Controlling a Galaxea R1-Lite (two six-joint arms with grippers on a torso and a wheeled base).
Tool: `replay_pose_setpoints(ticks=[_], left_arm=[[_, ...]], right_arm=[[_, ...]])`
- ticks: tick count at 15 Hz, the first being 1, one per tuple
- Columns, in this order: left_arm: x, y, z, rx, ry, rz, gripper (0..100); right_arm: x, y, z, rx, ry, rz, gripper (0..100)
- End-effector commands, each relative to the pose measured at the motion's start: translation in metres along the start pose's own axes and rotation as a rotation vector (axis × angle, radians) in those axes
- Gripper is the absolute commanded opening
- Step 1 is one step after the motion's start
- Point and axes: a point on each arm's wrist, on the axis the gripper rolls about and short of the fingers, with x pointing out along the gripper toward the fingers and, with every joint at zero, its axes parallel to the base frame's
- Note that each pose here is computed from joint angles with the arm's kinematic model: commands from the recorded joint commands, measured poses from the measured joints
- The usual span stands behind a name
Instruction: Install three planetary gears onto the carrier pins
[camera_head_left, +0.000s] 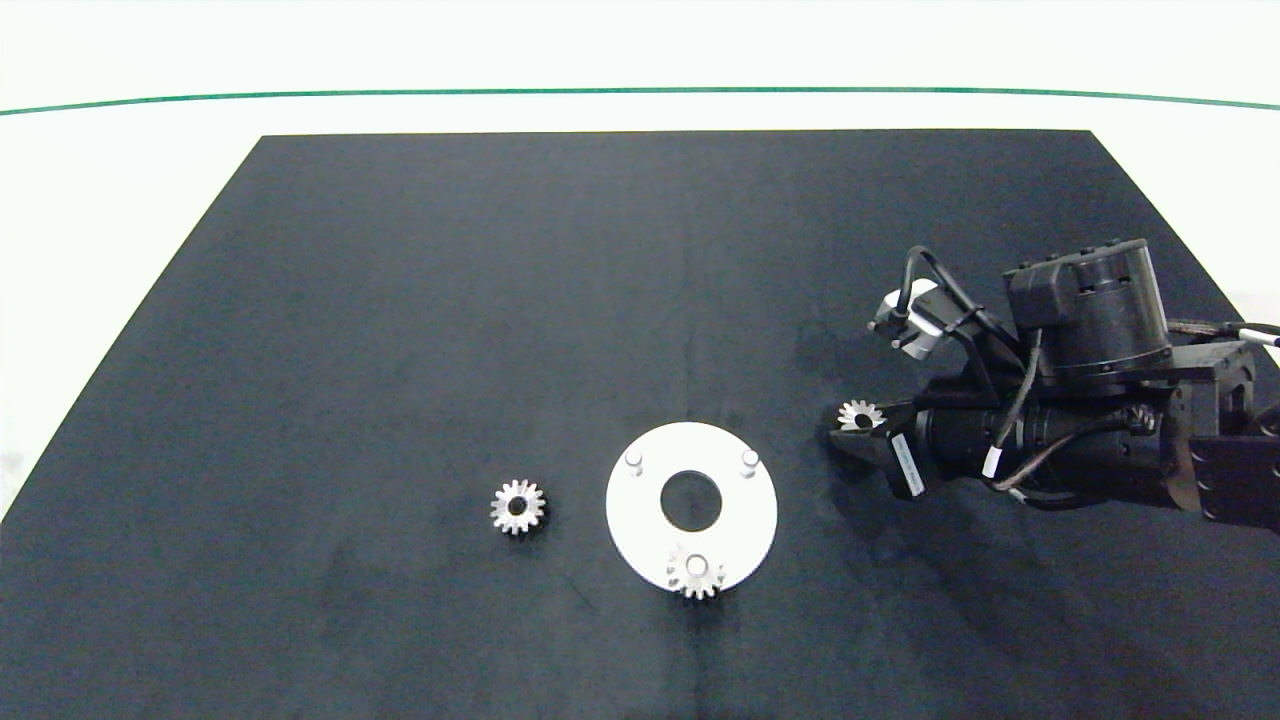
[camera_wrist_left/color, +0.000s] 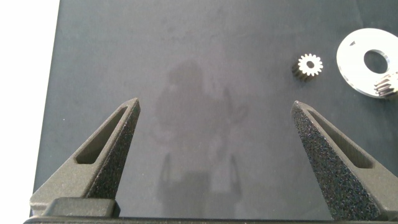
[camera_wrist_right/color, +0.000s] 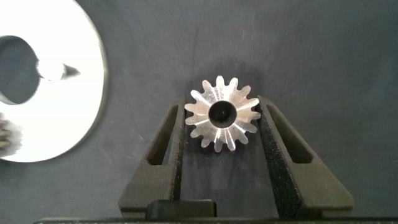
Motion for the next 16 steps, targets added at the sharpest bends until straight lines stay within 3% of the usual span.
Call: replay_pose_setpoints(ticks=[1,4,9,12,16], left_arm=[[-0.001,0.000,0.001,0.000,-0.001,0.001,100],[0.000,0.000,0.001,0.000,0.000,0.001,100],[0.000,0.000,0.001,0.000,0.000,0.002,100],[0.000,0.000,0.001,0.000,0.000,0.004,100],[-0.002,0.000,0.003,0.000,-0.009,0.002,100]], right_arm=[[-0.014,0.004,0.008,-0.010,-0.051,0.011,0],[-0.026,0.014,0.012,-0.031,-0.077,0.040,0],[-0.035,0.052,0.017,-0.105,-0.105,0.126,0],[-0.032,0.078,0.016,-0.155,-0.094,0.114,0],[-0.019,0.095,0.015,-0.185,-0.067,0.118,0]])
